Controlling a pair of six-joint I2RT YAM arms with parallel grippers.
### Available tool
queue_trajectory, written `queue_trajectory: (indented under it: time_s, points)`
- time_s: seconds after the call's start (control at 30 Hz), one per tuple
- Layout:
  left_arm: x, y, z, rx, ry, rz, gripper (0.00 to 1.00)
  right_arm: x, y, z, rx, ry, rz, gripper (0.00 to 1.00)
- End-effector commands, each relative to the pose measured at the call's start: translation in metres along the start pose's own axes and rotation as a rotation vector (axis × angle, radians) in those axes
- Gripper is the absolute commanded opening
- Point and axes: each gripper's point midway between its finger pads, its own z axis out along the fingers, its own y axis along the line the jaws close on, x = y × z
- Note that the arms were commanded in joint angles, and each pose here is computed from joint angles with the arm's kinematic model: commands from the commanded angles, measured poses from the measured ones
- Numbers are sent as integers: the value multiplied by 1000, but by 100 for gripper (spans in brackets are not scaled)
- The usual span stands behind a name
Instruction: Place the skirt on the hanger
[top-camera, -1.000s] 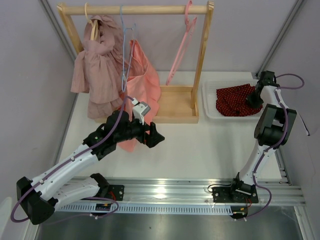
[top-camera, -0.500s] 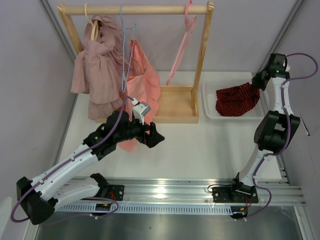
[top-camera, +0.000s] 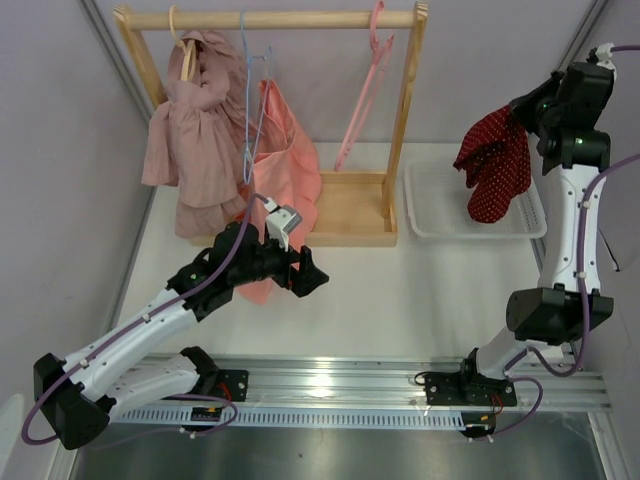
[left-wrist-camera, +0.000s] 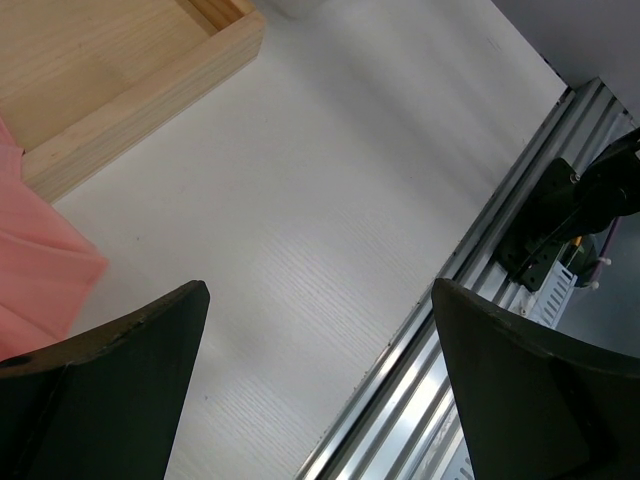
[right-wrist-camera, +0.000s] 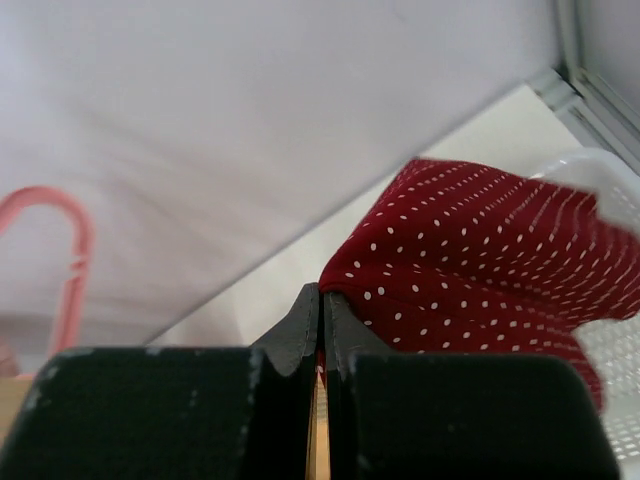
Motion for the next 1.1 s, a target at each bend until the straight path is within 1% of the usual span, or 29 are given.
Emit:
queue_trajectory:
  time_s: [0.0, 0.07, 0.17, 0.2, 0.33, 0.4, 0.5, 0.53, 0.57, 0.63, 0.67, 0.7, 0.77, 0.8, 0.87, 0.9, 1.0, 1.07]
  points:
    - [-7, -6, -1, 31, -38, 36, 99, -52, 67, -66, -212, -169, -9, 0]
    - [-9, -6, -2, 31, -44, 38, 99, -62, 83, -94, -275, -211, -15, 0]
    - [-10, -6, -3, 28, -51, 39, 99, -67, 98, -122, -337, -231, -11, 0]
    - [-10, -6, -3, 29, -52, 40, 100, -71, 104, -140, -365, -250, -8, 0]
    - [-13, -5, -4, 20, -61, 40, 100, -59, 119, -174, -427, -235, -1, 0]
    - [-16, -5, -5, 12, -72, 37, 99, -46, 128, -186, -444, -210, 3, 0]
    - [-23, -9, -8, 21, -93, 15, 99, -15, 128, -205, -445, -145, 7, 0]
    - [-24, -10, -8, 23, -95, 9, 99, -14, 132, -216, -469, -144, 11, 0]
    - [-26, -11, -10, 26, -104, 5, 99, 1, 129, -211, -460, -109, 10, 0]
    - [-32, -14, -12, 32, -122, -19, 99, 27, 136, -220, -493, -41, 18, 0]
    - [-32, -15, -12, 37, -124, -27, 99, 39, 129, -218, -464, -27, 18, 0]
    - [-36, -19, -13, 54, -140, -36, 99, 58, 137, -224, -492, 18, 10, 0]
    - [-33, -22, -11, 69, -142, -85, 99, 84, 128, -221, -463, 56, -1, 0]
    - [-39, -26, -11, 89, -167, -119, 99, 100, 134, -228, -492, 94, 0, 0]
    - [-33, -25, -8, 96, -170, -160, 99, 118, 131, -230, -487, 126, -2, 0]
    - [-35, -27, -6, 110, -191, -190, 100, 136, 126, -225, -469, 156, -11, 0]
    - [-35, -34, -3, 173, -231, -220, 99, 168, 124, -227, -461, 213, -31, 0]
    - [-32, -38, 1, 200, -235, -212, 97, 181, 125, -229, -461, 244, -40, 0]
